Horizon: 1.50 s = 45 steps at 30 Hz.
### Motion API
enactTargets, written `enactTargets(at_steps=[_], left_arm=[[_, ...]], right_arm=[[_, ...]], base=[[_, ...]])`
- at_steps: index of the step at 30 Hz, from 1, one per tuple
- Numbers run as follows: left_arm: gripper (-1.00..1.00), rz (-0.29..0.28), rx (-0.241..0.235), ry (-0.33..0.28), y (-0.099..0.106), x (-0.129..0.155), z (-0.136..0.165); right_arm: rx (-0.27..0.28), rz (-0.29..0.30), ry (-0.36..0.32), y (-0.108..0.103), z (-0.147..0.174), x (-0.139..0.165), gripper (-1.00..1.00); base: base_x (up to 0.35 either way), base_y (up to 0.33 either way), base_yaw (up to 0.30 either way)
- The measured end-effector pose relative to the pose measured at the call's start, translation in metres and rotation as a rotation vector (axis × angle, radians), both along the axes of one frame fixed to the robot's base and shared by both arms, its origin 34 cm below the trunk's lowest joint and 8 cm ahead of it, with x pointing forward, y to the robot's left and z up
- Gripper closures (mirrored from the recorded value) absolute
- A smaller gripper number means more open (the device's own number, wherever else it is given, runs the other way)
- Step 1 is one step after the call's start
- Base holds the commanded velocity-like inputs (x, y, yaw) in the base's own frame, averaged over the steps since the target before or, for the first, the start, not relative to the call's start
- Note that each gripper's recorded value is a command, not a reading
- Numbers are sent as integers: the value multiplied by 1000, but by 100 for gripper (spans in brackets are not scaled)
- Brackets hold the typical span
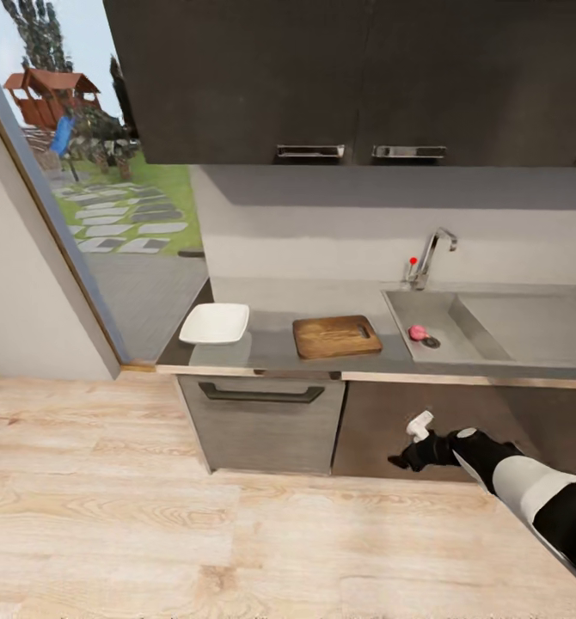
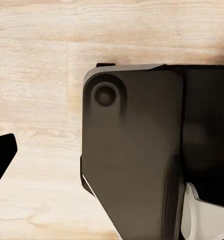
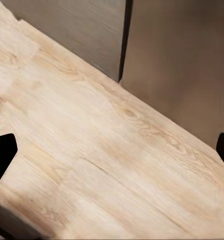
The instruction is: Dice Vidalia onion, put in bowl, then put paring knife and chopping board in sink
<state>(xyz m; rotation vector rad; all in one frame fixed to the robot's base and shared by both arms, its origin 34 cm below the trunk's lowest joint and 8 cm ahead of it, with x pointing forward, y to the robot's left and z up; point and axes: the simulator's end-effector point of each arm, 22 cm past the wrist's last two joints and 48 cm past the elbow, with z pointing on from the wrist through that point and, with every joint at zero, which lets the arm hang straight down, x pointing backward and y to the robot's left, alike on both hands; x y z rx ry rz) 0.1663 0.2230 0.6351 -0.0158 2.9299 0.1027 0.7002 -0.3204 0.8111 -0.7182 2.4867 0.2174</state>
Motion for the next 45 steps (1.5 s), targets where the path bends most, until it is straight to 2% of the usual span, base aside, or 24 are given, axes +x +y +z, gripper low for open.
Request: enactTargets(at_steps=[3,5,8,13,18,23,27,28,29,32,34,39,41,45], left_arm=[[-100,0,0,0,0,0,0],[-100,0,0,0,0,0,0],[-100,0,0,0,0,0,0],[-100,0,0,-1,0,0,0],[-100,0,0,-1,0,0,0],[-100,0,0,-2,0,1,0],[-100,0,0,-2,0,1,0],[-100,0,0,-2,0,1,0],[-100,0,0,-2,0,1,0],[-100,0,0,-2,0,1,0],[-100,0,0,-2,0,1,0],[-100,0,0,-2,0,1,0],[-100,1,1,-3,1,1,0],[-100,1,2,-4,1,2,0]], right_arm=[[4,-12,0,14,-26,-24,-100],[-15,-35,-3,24,-51,-46,-100],[-40,-72,-8,37,-71,-64,-100],[-52,-117,-14,53,-85,-78,-100],[-19,-135,1,82,-101,-102,-100],[-20,-142,16,84,-117,-130,-100],[-35,-155,-7,77,-132,-164,-100],[-62,-190,-28,64,-142,-190,-100],[-73,-230,-9,56,-153,-221,-100],[-70,-305,13,47,-165,-266,-100],[-73,-355,45,36,-176,-318,-100],[-79,-370,121,32,-185,-422,-100],[-78,-368,180,38,-185,-488,-100],[-67,-371,231,52,-184,-531,-100]], base=[[-38,0,0],[-15,0,0],[-6,0,0],[-1,0,0],[0,0,0],[0,0,0],[0,0,0],[0,0,0],[0,0,0],[0,0,0],[0,0,0],[0,0,0],[0,0,0],[0,0,0]])
